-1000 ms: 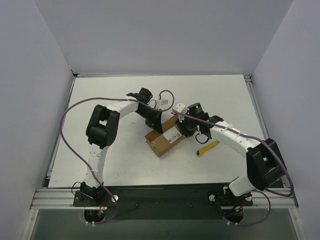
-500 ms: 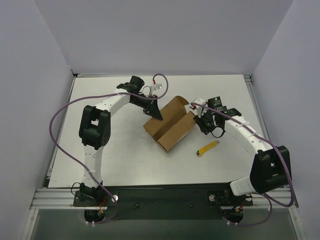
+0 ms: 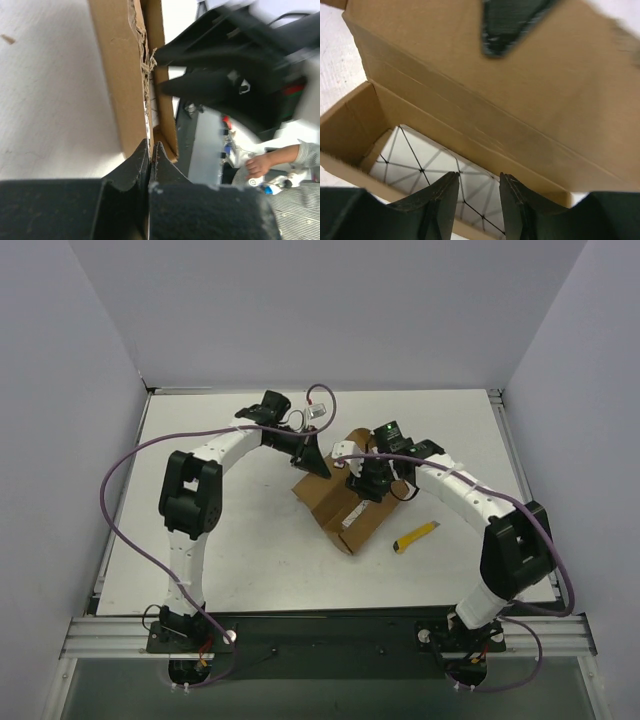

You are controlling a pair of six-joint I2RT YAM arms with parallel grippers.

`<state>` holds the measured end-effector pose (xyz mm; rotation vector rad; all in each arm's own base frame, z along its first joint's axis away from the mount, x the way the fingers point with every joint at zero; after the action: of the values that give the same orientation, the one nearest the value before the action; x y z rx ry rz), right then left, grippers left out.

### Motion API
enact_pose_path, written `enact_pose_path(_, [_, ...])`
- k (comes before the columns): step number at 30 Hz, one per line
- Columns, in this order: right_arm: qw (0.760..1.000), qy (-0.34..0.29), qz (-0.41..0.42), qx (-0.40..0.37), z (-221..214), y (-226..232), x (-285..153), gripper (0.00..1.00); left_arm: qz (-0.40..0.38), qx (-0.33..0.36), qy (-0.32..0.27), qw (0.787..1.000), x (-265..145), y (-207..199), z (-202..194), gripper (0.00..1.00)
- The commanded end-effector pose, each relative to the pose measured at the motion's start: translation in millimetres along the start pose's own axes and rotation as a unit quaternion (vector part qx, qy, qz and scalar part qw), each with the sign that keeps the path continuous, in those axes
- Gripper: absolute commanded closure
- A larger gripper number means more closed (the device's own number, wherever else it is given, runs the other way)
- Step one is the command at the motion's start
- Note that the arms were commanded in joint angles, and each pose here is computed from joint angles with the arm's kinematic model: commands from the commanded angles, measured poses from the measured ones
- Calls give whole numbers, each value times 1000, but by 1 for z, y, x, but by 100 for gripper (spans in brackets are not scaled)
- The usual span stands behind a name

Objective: Unpack the express box

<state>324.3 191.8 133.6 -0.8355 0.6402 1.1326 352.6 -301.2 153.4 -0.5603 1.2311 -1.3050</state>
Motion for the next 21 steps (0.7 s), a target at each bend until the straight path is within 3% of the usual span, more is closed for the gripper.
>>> enact_pose_path(1, [999, -1, 37, -27, 3, 13, 10, 61, -83, 25, -27, 996, -16, -44, 24, 100])
enact_pose_path(2, [999, 3, 38, -27, 1, 14, 11, 61, -111, 52, -33, 992, -19, -53, 31, 100])
enact_pose_path(4, [999, 9, 44, -31, -5, 20, 12, 61, -135, -14, -26, 990, -20, -60, 26, 100])
enact_pose_path(5, [998, 7, 42, -38, -5, 22, 9, 61, -150, 53, -46, 986, -20, -65, 37, 100])
enact_pose_path(6, [998, 8, 44, -45, -7, 24, 8, 61, -166, -24, -30, 985, -23, -73, 36, 100])
enact_pose_path(7, [996, 7, 48, -68, -9, 26, 6, 59, -184, 58, -48, 980, -24, -79, 38, 100])
enact_pose_path(8, [995, 6, 54, -80, -14, 33, 4, 55, -188, 13, -32, 982, -24, -79, 37, 100])
enact_pose_path(11, [988, 2, 64, -142, -22, 42, 2, 43, -187, -1, -19, 982, -17, -69, 34, 100])
enact_pose_path(13, [982, 0, 69, -173, -25, 44, 4, 40, -189, -2, -12, 982, -13, -65, 33, 100])
enact_pose_path(21, [970, -19, 55, -237, -9, 17, 4, 41, -187, -21, -6, 982, -8, -51, 27, 100])
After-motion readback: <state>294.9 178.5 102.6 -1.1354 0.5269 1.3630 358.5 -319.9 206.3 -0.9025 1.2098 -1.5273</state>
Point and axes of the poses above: each gripper's point midway between its finger pads, its own x axis out along the fingers, its own y axis along the line the jaws close on, z = x × y, the point moved 2 cm from there along -x, back along the fingers, and after that the axes turned 4 degrees about -x, right-handed, at the moved point
